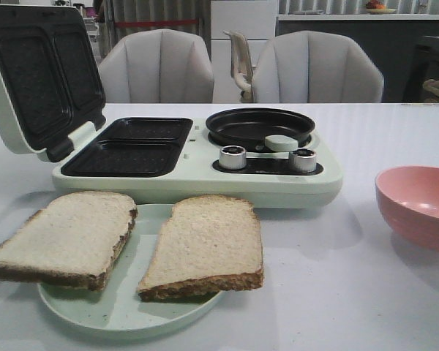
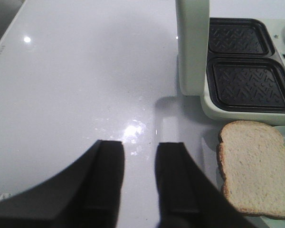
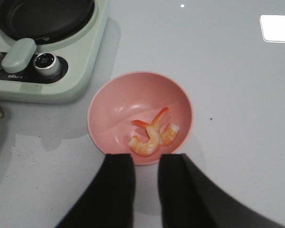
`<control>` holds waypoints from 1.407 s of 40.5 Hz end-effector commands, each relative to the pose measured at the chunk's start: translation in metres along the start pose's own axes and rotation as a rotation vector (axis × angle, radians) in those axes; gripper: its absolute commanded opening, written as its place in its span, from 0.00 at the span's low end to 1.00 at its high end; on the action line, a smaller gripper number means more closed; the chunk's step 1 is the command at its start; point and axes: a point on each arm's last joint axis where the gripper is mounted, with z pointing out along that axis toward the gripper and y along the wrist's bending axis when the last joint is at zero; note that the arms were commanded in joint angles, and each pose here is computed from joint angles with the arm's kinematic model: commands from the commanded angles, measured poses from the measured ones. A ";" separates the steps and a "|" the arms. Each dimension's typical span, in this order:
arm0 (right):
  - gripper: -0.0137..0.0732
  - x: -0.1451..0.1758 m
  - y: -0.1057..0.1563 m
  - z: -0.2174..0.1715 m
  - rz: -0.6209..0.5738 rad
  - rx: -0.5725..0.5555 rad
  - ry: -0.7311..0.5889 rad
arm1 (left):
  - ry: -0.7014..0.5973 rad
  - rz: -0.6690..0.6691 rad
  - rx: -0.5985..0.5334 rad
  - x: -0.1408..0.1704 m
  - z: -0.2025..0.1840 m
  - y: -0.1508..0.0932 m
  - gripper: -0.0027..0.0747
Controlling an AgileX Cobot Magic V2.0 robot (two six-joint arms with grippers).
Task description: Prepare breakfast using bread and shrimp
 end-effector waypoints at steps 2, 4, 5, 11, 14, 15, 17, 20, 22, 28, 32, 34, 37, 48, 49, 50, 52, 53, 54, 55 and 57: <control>0.71 -0.015 -0.001 -0.003 0.000 0.008 -0.088 | -0.077 -0.005 0.017 -0.016 0.002 -0.002 0.67; 0.74 -0.014 -0.001 -0.003 0.000 0.008 -0.087 | -0.061 0.009 0.038 -0.016 0.006 -0.006 0.73; 0.74 -0.015 -0.001 -0.003 0.000 0.008 -0.088 | -0.057 0.023 0.049 -0.016 0.007 -0.007 0.75; 0.74 -0.015 -0.001 -0.003 0.000 0.008 -0.088 | -0.017 0.172 0.144 -0.014 0.016 -0.025 0.75; 0.74 -0.015 -0.001 -0.003 0.000 0.008 -0.088 | 0.013 0.281 0.197 -0.009 0.023 -0.037 0.75; 0.74 -0.015 -0.001 -0.003 0.000 0.008 -0.088 | 0.020 0.325 0.218 -0.006 0.025 -0.041 0.75; 0.74 -0.015 -0.001 -0.003 0.000 0.008 -0.088 | 0.040 0.408 0.249 0.001 0.030 -0.049 0.75; 0.74 -0.015 -0.001 -0.003 0.000 0.008 -0.088 | 0.056 0.539 0.291 0.013 0.038 -0.061 0.75; 0.74 -0.015 -0.001 -0.003 0.000 0.008 -0.088 | 0.059 0.643 0.320 0.022 0.043 -0.070 0.75; 0.74 -0.015 -0.001 -0.003 0.000 0.008 -0.088 | 0.090 0.944 0.394 0.049 0.054 -0.094 0.75; 0.74 -0.015 -0.001 -0.003 0.000 0.008 -0.088 | 0.164 1.062 0.390 0.064 0.067 -0.107 0.75; 0.74 -0.015 -0.001 -0.003 0.000 0.008 -0.088 | 0.190 1.113 0.365 0.070 0.074 -0.113 0.75; 0.74 -0.015 -0.001 -0.003 0.000 0.008 -0.088 | 0.199 1.176 0.314 0.076 0.084 -0.121 0.75; 0.74 -0.015 -0.001 -0.003 0.000 0.008 -0.088 | 0.169 1.379 0.169 0.092 0.117 -0.140 0.75; 0.74 -0.015 -0.001 -0.003 0.000 0.008 -0.088 | 0.167 1.391 0.155 0.093 0.119 -0.140 0.75; 0.74 -0.015 -0.001 -0.003 0.000 0.008 -0.088 | 0.167 1.397 0.144 0.093 0.121 -0.140 0.75; 0.74 -0.015 -0.001 -0.003 0.000 0.008 -0.088 | 0.166 1.410 0.118 0.095 0.126 -0.141 0.75; 0.74 -0.015 -0.001 -0.003 0.000 0.008 -0.088 | 0.169 1.416 0.103 0.096 0.128 -0.141 0.75; 0.74 -0.015 -0.001 -0.003 0.000 0.008 -0.088 | 0.162 1.427 0.090 0.096 0.130 -0.141 0.75; 0.74 -0.015 -0.001 -0.003 0.000 0.008 -0.088 | 0.164 1.439 0.073 0.097 0.132 -0.141 0.75; 0.74 -0.015 -0.001 -0.003 0.000 0.008 -0.088 | 0.161 1.459 0.055 0.098 0.135 -0.141 0.74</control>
